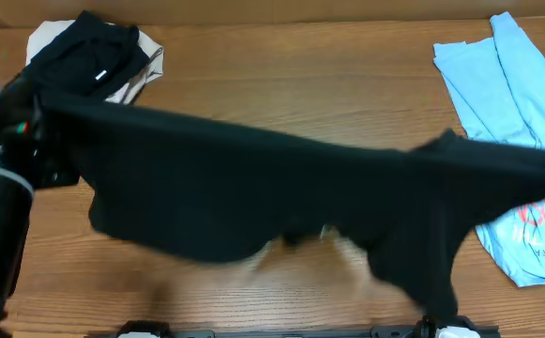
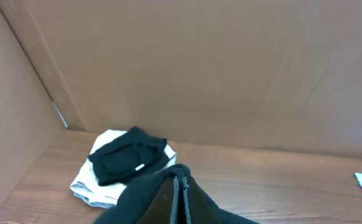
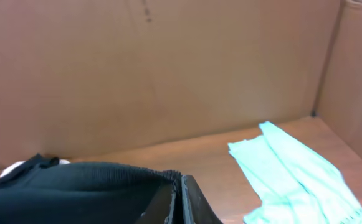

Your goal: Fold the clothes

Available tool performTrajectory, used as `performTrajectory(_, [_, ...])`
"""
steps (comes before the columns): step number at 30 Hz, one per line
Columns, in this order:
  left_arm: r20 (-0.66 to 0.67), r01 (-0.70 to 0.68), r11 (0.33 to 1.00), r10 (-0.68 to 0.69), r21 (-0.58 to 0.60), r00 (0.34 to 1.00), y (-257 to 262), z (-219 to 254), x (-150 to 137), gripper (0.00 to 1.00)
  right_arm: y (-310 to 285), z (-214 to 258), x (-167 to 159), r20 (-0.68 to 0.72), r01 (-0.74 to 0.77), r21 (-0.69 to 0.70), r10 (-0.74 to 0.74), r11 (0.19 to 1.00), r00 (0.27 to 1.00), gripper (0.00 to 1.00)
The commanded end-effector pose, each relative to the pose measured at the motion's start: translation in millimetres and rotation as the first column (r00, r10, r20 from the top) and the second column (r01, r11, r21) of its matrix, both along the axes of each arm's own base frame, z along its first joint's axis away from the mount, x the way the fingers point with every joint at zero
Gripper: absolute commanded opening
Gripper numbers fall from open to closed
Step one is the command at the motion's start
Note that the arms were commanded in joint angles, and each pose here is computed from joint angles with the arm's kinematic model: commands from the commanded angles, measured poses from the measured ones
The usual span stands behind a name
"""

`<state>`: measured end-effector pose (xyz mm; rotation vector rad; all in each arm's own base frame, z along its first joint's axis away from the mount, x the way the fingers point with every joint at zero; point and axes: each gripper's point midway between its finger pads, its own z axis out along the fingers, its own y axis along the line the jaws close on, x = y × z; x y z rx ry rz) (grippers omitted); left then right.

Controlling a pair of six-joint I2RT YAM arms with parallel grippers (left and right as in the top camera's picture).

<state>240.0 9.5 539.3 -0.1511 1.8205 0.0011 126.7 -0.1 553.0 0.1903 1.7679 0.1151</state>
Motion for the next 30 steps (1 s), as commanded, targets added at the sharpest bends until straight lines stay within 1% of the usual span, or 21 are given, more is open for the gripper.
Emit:
performTrajectory(1, [-0.034, -0.044, 0.997, 0.046, 0.056, 0.998, 10, -7, 8, 0.04, -23, 12, -16, 0.055, 0.144, -0.031, -0.142, 0.989, 0.988, 0.04])
performTrajectory(3, [-0.079, -0.042, 0.997, 0.046, 0.061, 0.996, 9, -17, 19, 0.04, -23, 12, -16, 0.055, 0.142, -0.042, -0.139, 0.989, 0.989, 0.04])
performTrajectory(6, [-0.150, -0.038, 0.997, 0.047, 0.067, 0.988, 8, -35, 41, 0.04, -25, 6, 0, 0.013, 0.137, -0.055, -0.136, 0.989, 0.991, 0.04])
performTrajectory(8, [-0.208, -0.034, 0.997, 0.048, 0.072, 0.977, 7, -51, 60, 0.04, -27, -3, 18, -0.038, 0.129, -0.070, -0.132, 0.989, 0.991, 0.04])
performTrajectory(13, [-0.349, -0.022, 0.996, 0.050, 0.084, 0.936, 4, -97, 115, 0.04, -34, -40, 78, -0.214, 0.107, -0.093, -0.125, 0.990, 0.969, 0.04])
performTrajectory(16, [-0.422, -0.015, 0.996, 0.052, 0.090, 0.905, 2, -129, 152, 0.04, -40, -73, 125, -0.338, 0.091, -0.097, -0.119, 0.991, 0.933, 0.04])
performTrajectory(17, [-0.459, -0.010, 0.996, 0.051, 0.092, 0.887, 1, -150, 176, 0.04, -42, -94, 154, -0.405, 0.071, -0.100, -0.106, 0.992, 0.908, 0.04])
performTrajectory(19, [-0.495, -0.005, 0.996, 0.051, 0.094, 0.867, -1, -175, 202, 0.04, -42, -126, 193, -0.488, 0.030, -0.096, -0.073, 0.995, 0.870, 0.04])
performTrajectory(21, [-0.528, 0.005, 0.996, 0.044, 0.091, 0.848, -5, -204, 230, 0.04, -46, -160, 230, -0.558, 0.020, -0.086, -0.065, 0.996, 0.827, 0.04])
performTrajectory(22, [-0.535, 0.006, 0.996, 0.044, 0.091, 0.844, -5, -214, 240, 0.04, -48, -176, 247, -0.586, 0.017, -0.082, -0.062, 0.996, 0.808, 0.04])
performTrajectory(25, [-0.554, 0.029, 0.997, 0.016, 0.073, 0.833, -14, -259, 285, 0.04, -50, -226, 303, -0.640, -0.004, -0.056, -0.033, 0.998, 0.767, 0.04])
performTrajectory(28, [-0.546, 0.048, 0.997, -0.011, 0.053, 0.838, -23, -301, 326, 0.04, -50, -273, 359, -0.649, -0.029, -0.020, 0.009, 0.999, 0.760, 0.04])
performTrajectory(29, [-0.544, 0.048, 0.997, -0.012, 0.053, 0.839, -23, -313, 336, 0.04, -49, -283, 371, -0.647, -0.034, -0.008, 0.021, 0.999, 0.762, 0.04])
performTrajectory(30, [-0.535, 0.050, 0.997, -0.014, 0.052, 0.845, -26, -341, 358, 0.04, -46, -308, 398, -0.640, -0.050, 0.023, 0.053, 0.998, 0.766, 0.04])
